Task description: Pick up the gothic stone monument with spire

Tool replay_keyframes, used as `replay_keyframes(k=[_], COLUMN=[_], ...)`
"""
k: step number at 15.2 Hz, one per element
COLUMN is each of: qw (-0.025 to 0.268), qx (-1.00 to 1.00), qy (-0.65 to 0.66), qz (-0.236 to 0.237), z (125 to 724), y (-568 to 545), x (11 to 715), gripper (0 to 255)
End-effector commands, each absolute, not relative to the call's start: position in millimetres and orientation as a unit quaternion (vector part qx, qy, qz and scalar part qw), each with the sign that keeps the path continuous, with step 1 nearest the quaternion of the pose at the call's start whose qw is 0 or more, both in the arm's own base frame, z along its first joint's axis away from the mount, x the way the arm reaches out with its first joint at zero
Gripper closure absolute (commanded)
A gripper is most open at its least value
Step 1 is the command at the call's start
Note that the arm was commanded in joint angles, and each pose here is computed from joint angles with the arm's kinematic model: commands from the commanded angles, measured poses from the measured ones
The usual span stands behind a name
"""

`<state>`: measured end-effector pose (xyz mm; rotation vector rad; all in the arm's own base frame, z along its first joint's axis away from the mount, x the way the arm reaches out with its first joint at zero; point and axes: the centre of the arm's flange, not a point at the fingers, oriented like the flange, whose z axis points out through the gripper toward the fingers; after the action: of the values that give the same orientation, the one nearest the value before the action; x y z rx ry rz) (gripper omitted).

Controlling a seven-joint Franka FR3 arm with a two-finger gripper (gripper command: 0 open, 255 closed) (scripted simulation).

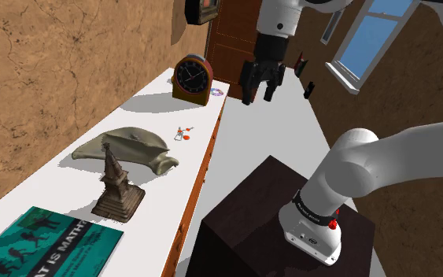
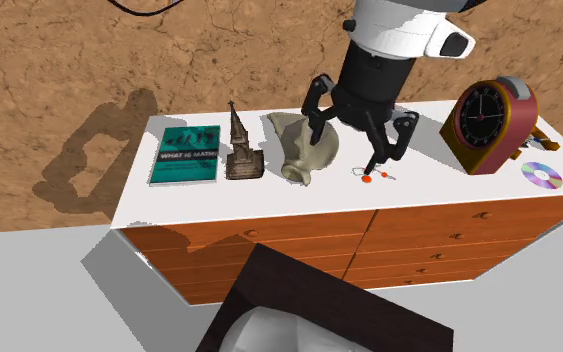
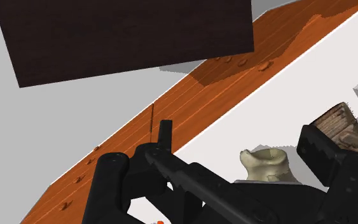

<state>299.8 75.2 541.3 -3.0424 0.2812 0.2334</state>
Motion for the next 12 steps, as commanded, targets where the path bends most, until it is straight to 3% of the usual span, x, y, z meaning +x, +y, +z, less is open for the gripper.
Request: replay_keyframes(k=[1,12], qw=[0.04,0.044], qx=[-0.99,-0.972], qy=[0.113,0.221], qz=[0.075,0.074], z=[529.6,462.6], y=[98.9,213.6], x=[307.2,355.5], gripper=[0,0])
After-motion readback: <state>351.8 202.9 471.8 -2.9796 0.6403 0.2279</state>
